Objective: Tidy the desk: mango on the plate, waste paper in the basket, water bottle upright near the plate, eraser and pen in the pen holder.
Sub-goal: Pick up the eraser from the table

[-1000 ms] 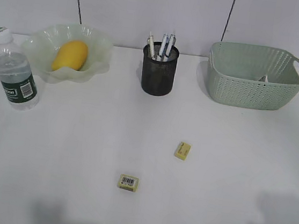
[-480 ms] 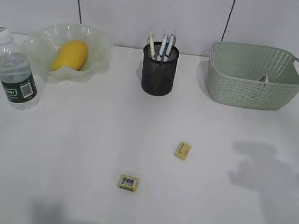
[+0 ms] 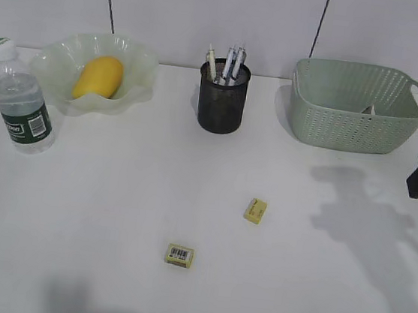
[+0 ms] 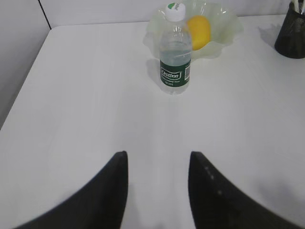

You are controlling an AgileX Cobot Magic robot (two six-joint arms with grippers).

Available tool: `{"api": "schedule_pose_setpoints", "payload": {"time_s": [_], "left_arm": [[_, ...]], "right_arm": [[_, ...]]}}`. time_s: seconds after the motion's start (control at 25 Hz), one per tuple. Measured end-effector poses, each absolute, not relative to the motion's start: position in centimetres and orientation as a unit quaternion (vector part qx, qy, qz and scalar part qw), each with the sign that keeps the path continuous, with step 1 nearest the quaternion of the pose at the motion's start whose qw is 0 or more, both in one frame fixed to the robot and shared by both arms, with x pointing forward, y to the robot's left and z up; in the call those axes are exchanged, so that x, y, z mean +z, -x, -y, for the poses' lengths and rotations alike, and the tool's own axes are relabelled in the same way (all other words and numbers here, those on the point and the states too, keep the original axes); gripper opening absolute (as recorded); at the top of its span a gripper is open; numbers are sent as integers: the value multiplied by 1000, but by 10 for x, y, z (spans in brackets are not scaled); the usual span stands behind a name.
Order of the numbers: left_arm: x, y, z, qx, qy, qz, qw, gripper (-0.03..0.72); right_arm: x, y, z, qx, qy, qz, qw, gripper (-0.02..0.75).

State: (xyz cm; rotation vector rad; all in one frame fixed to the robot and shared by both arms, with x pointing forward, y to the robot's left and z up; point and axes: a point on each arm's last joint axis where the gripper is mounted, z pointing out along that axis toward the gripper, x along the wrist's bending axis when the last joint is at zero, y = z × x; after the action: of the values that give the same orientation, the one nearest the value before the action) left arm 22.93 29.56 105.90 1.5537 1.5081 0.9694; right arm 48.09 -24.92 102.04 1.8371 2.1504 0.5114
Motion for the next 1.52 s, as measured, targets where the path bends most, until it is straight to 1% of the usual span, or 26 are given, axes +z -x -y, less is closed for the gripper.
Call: {"api": "schedule_pose_setpoints", "payload": {"time_s": [0.16, 0.32, 0.52, 0.72, 0.96, 1.28, 1.52], "left_arm": [[1059, -229, -296, 379, -607, -589, 375, 323], [1059, -229, -296, 379, -607, -589, 375, 323], [1059, -229, -296, 379, -607, -589, 375, 317], [1059, -229, -296, 379, -607, -589, 375, 299], [1059, -229, -296, 379, -607, -589, 375, 290], [1059, -229, -296, 379, -607, -589, 375, 281], [1059, -229, -296, 379, -607, -589, 375, 276]], "right_arm": [[1026, -490, 234, 159, -610, -767, 124, 585], [1030, -493, 203, 157, -560, -805, 118, 586], [1019, -492, 167, 122, -490, -859, 86, 586], [1008, -497, 144, 84, -443, -891, 54, 586], [1001, -512, 122, 58, -414, -908, 26, 586], [992, -535, 102, 64, -400, -914, 2, 586], [969, -535, 85, 43, -336, -941, -16, 586]]}}
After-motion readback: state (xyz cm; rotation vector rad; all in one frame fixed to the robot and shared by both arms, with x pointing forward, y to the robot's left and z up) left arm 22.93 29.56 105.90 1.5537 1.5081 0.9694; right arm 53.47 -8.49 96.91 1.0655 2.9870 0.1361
